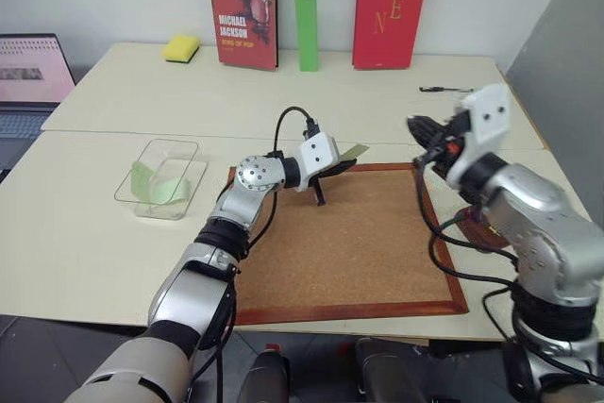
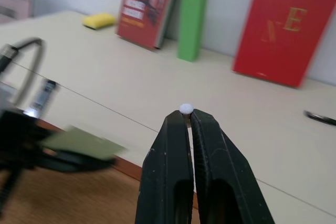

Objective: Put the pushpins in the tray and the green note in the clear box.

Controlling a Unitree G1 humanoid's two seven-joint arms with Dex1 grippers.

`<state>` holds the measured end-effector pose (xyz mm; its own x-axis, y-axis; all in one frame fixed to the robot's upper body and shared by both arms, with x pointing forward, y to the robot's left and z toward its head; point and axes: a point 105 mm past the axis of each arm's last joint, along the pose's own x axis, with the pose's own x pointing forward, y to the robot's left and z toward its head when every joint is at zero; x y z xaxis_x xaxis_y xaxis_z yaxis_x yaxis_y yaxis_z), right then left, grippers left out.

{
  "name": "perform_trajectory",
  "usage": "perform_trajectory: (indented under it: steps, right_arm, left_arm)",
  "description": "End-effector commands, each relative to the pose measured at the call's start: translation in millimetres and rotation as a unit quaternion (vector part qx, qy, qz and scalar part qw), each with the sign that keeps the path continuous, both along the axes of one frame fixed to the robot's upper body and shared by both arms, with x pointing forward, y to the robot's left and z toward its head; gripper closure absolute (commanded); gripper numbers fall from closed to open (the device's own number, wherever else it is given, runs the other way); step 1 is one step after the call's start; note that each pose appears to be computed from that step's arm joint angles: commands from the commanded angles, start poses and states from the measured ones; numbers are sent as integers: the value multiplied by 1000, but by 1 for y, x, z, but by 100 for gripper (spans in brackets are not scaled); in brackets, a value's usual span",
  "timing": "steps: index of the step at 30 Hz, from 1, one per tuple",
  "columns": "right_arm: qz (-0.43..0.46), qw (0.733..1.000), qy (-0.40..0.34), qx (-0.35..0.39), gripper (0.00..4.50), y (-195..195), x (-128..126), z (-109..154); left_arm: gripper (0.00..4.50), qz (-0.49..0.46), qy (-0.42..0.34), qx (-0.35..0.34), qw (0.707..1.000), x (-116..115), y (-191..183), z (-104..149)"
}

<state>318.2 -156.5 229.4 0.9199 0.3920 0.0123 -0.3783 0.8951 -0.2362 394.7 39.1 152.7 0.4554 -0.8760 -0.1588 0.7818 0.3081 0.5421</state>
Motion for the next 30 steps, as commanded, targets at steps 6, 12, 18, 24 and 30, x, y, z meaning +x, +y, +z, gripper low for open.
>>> perform_trajectory:
  steps: [6,12,18,24,30]
  right_arm:
    - [-129,965,94,-208,450,-89,-41,-68]
    - [-131,949,138,-252,450,-107,-54,-100]
    - [-120,953,145,-237,450,-103,-49,-109]
    - [-119,953,151,-234,425,-105,-42,-117]
    - [-123,954,149,-228,287,-107,-40,-114]
  left_arm:
    - [449,-3,-31,-1,1000,-9,-1,18]
    - [449,-10,-43,4,999,-12,-7,21]
    - [449,-12,-45,5,999,-12,-10,22]
    - [450,-9,-47,9,999,-11,-7,20]
    - [450,-1,-50,9,999,-9,-4,21]
